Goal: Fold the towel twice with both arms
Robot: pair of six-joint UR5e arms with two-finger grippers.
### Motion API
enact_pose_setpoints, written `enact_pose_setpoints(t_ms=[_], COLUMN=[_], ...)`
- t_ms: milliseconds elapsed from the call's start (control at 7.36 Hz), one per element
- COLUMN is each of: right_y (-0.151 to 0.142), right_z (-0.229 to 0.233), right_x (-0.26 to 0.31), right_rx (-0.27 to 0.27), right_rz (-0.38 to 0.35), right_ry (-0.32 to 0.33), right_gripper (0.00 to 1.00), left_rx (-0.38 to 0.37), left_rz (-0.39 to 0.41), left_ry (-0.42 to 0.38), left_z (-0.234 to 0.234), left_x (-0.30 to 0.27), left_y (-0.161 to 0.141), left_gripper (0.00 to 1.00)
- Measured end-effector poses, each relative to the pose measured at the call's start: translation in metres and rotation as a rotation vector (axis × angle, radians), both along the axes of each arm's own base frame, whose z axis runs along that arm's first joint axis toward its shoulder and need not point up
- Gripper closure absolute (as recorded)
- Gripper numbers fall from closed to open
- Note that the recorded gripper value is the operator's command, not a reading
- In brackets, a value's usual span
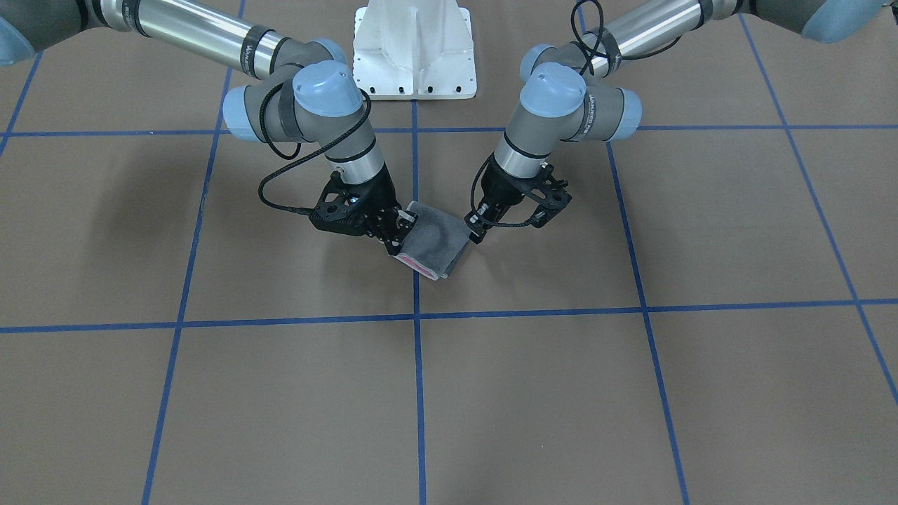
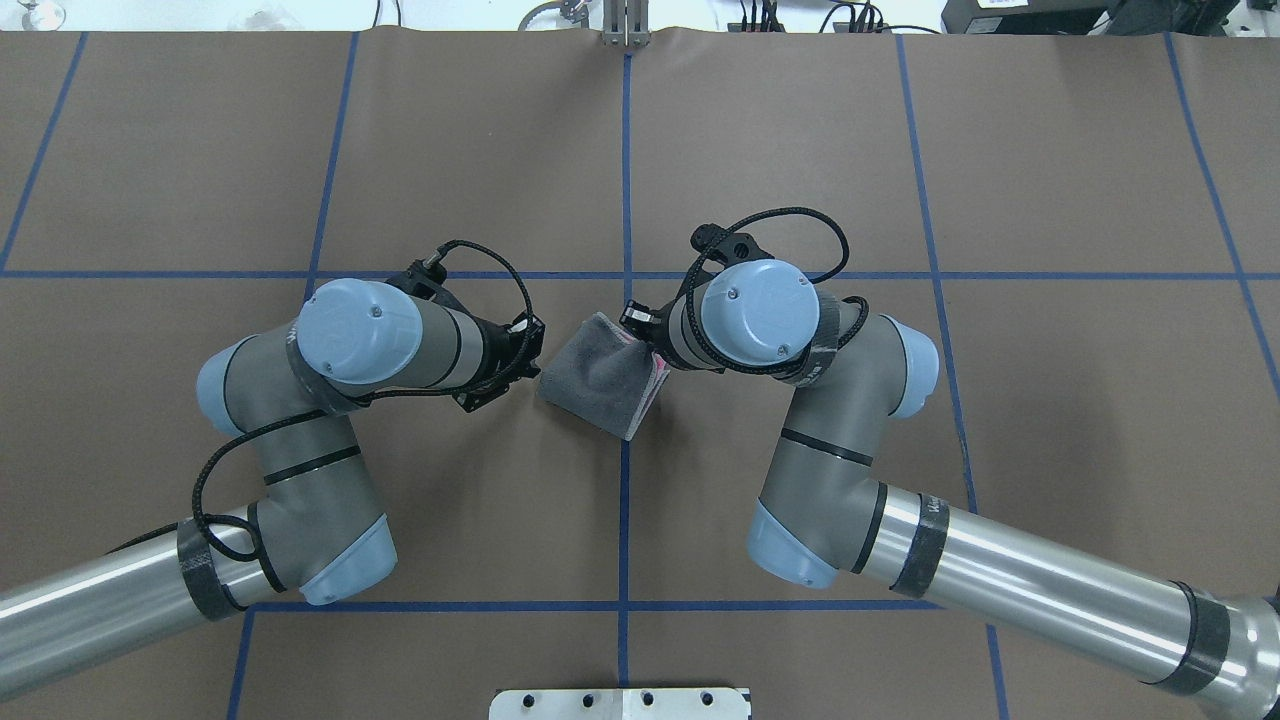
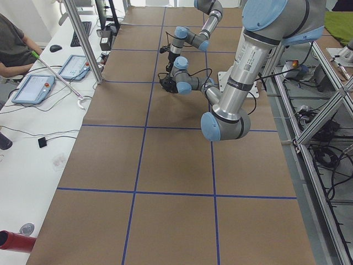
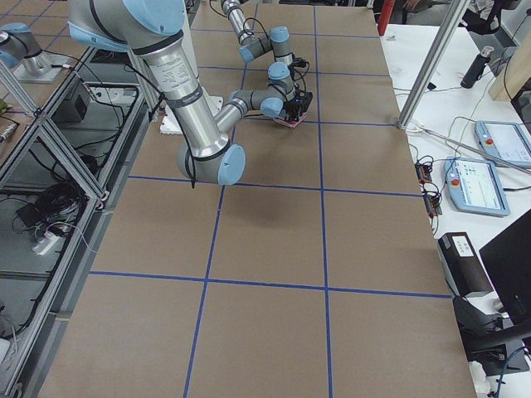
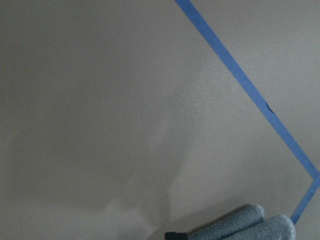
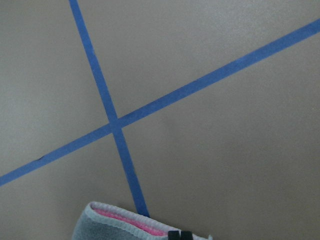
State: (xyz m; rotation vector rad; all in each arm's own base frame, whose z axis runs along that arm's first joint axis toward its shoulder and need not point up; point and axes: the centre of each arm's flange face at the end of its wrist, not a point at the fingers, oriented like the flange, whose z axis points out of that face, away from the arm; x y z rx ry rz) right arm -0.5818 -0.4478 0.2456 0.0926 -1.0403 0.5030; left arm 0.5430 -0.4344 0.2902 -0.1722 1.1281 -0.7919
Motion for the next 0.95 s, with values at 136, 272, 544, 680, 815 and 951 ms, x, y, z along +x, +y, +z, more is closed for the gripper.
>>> enact_pose_setpoints(t_ms=[136, 272, 544, 680, 815, 951], right_y=[0.0, 0.0, 0.0, 0.0, 0.0, 0.0], right_z=[0.0, 0.0, 0.0, 0.0, 0.0, -0.001], right_x=[0.0, 0.0, 0.0, 0.0, 0.0, 0.0], right_rx=[0.001, 0.001, 0.001, 0.001, 0.001, 0.001], right_rz=[0.0, 0.0, 0.0, -0.001, -0.001, -0.001], right_ry=[-0.001, -0.002, -0.003, -0.003, -0.003, -0.003], right_gripper=[1.0, 1.0, 1.0, 1.0, 1.0, 1.0], left_rx=[0.0, 0.004, 0.014, 0.013, 0.011, 0.011], left_rz=[0.0, 0.003, 0.013, 0.018, 0.02, 0.021], left_ry=[0.0, 0.01, 0.036, 0.038, 0.036, 0.033], left_z=[0.003, -0.001, -0.016, -0.02, -0.022, -0.025], left_x=[-0.004, -0.008, -0.007, -0.001, 0.007, 0.013], left_y=[0.003, 0.006, 0.013, 0.014, 0.012, 0.009], left_gripper=[1.0, 1.0, 1.0, 1.0, 1.0, 1.0])
